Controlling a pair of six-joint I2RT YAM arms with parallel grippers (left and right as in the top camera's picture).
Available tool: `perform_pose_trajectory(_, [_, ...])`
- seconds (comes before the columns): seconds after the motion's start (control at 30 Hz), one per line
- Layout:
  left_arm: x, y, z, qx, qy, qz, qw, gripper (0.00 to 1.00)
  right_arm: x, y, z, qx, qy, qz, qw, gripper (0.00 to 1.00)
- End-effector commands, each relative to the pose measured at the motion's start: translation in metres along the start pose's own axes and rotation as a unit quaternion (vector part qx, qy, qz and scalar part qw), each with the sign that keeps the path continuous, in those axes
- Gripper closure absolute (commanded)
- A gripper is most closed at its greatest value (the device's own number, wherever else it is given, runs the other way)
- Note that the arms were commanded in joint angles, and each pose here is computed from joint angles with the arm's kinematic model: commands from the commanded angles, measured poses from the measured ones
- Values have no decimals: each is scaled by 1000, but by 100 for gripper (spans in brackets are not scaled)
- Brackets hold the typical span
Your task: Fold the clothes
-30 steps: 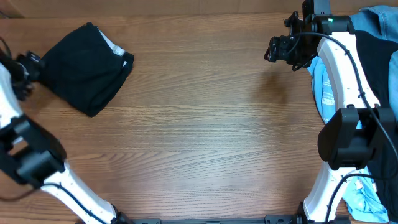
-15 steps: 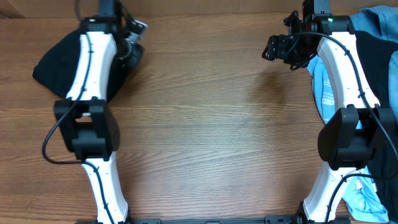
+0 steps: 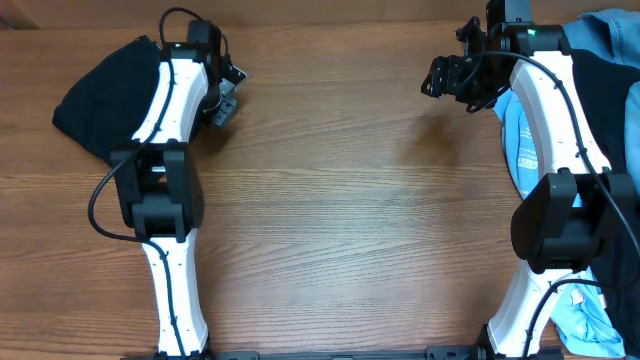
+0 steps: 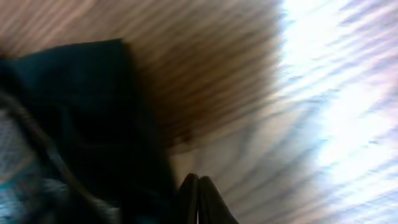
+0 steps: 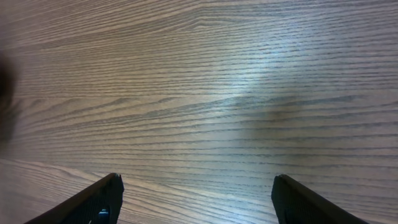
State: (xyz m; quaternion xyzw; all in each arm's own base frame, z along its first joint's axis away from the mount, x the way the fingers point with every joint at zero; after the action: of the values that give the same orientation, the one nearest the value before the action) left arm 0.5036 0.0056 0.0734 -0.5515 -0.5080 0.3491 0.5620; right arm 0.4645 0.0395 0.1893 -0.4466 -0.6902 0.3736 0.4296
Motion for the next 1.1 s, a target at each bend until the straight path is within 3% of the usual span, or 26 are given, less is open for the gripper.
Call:
perform_pose_trajectory(0.0, [32,8,7,-2,-55,0,998,96,6,-20,-9,-28,-6,1,1000,19])
perform_pose_trajectory(0.23, [45,12,-11,-66,-105,37,992,96,6,-20,-8,-26,-5,0,1000,19])
perform_pose_trajectory(0.4, [47,51,-25,-87,-199,38,975,96,6,-19,-4,-17,-2,-1,1000,19])
perform_pose_trajectory(0.57, [54,60,-52,-153,-286,41,945,96,6,-19,-4,-17,-2,-1,1000,19])
perform_pose_trajectory(0.7, [62,43,-89,-256,-331,62,906,91,6,-19,-4,-17,-2,-1,1000,19])
perform_pose_trajectory(0.87, [69,15,-124,-358,-322,70,874,95,7,-19,-2,-11,1,-2,1000,19])
perform_pose_trajectory(0.93, [70,-2,-132,-373,-316,78,869,89,7,-19,-1,-8,2,-3,1000,19])
perform_pose_trajectory(1.0, [68,-32,-137,-370,-307,101,871,62,7,-19,1,-5,3,-3,1000,19])
perform_pose_trajectory(1.03, [70,-52,-133,-356,-307,104,876,44,7,-19,1,-3,3,-4,1000,19])
perform_pose_trajectory(1.07, [70,-65,-128,-343,-308,103,882,36,7,-19,1,-3,3,-4,1000,19])
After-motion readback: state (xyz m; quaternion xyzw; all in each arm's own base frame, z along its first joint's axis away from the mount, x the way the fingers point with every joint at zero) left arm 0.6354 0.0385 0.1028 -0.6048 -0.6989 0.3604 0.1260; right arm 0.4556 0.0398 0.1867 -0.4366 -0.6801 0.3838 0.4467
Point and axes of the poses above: each gripper's point midway between its finger pads, its own y axis out along the fingers, its own x axis along the line the jaws close on, z = x × y, the point moved 5 cm from there along -y, back along the fingers, and after that the axes turned 15 degrees about -y, right-handed, at the moved point
